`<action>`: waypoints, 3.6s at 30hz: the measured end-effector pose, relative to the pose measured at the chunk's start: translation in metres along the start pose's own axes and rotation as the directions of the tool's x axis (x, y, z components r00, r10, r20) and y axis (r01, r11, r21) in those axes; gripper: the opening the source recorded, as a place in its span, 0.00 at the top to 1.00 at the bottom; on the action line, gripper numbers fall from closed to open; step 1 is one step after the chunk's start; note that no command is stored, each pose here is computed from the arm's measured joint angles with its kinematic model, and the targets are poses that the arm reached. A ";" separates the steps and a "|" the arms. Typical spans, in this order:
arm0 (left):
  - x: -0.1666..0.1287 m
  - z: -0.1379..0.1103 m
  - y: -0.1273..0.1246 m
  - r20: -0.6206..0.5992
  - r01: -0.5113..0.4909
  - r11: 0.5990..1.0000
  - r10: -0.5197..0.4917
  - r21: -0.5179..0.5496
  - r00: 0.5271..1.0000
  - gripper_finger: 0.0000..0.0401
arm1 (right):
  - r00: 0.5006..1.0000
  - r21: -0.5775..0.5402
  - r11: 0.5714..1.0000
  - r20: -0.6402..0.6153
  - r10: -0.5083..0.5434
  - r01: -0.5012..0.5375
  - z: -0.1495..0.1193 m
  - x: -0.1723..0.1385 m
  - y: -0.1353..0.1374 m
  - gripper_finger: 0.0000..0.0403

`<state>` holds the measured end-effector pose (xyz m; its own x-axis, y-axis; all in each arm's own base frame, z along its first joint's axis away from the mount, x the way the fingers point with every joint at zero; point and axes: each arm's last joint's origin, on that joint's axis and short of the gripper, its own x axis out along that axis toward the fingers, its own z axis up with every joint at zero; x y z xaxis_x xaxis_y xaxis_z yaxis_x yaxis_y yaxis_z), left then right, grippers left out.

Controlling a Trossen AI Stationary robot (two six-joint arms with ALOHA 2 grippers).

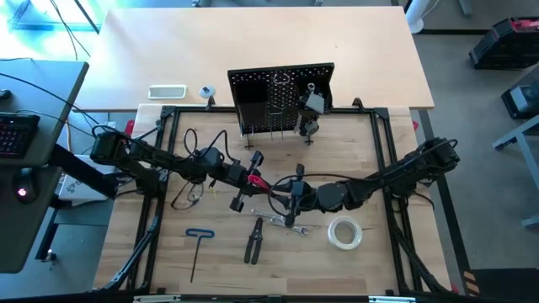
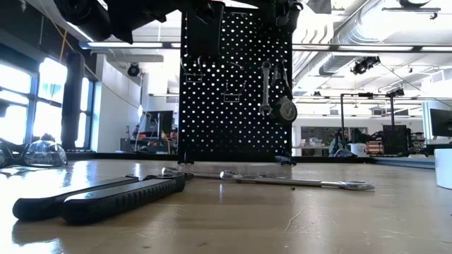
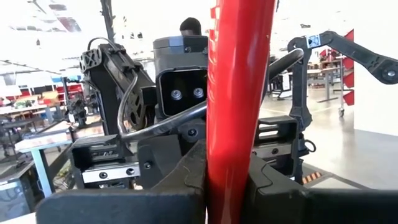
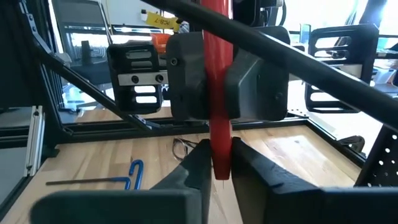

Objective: Hang tools onto peg board
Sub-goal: Put the red cutter into the black bin on the pegboard

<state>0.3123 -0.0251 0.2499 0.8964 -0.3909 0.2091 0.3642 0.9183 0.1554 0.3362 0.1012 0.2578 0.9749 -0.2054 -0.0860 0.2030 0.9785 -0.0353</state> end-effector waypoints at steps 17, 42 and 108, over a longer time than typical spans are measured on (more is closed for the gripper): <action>0.000 0.001 -0.002 -0.002 0.023 0.999 -0.023 -0.030 1.000 0.80 | 0.999 -0.027 0.999 -0.008 -0.036 0.036 -0.001 -0.005 0.007 0.96; -0.030 0.058 0.005 0.020 -0.020 1.000 0.020 -0.016 1.000 0.58 | 0.997 -0.049 0.995 -0.001 -0.082 0.082 0.000 -0.007 0.009 0.97; -0.086 0.227 0.113 -0.156 -0.437 0.793 0.539 0.425 0.828 0.88 | 0.950 -0.054 0.961 -0.145 -0.276 0.271 -0.020 -0.013 0.005 0.57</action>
<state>0.2189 0.0978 0.4683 0.9776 0.1816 0.1062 -0.2100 0.8720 0.4422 0.3230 0.1088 0.2387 0.8571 -0.4676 -0.2159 0.4543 0.8839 -0.1107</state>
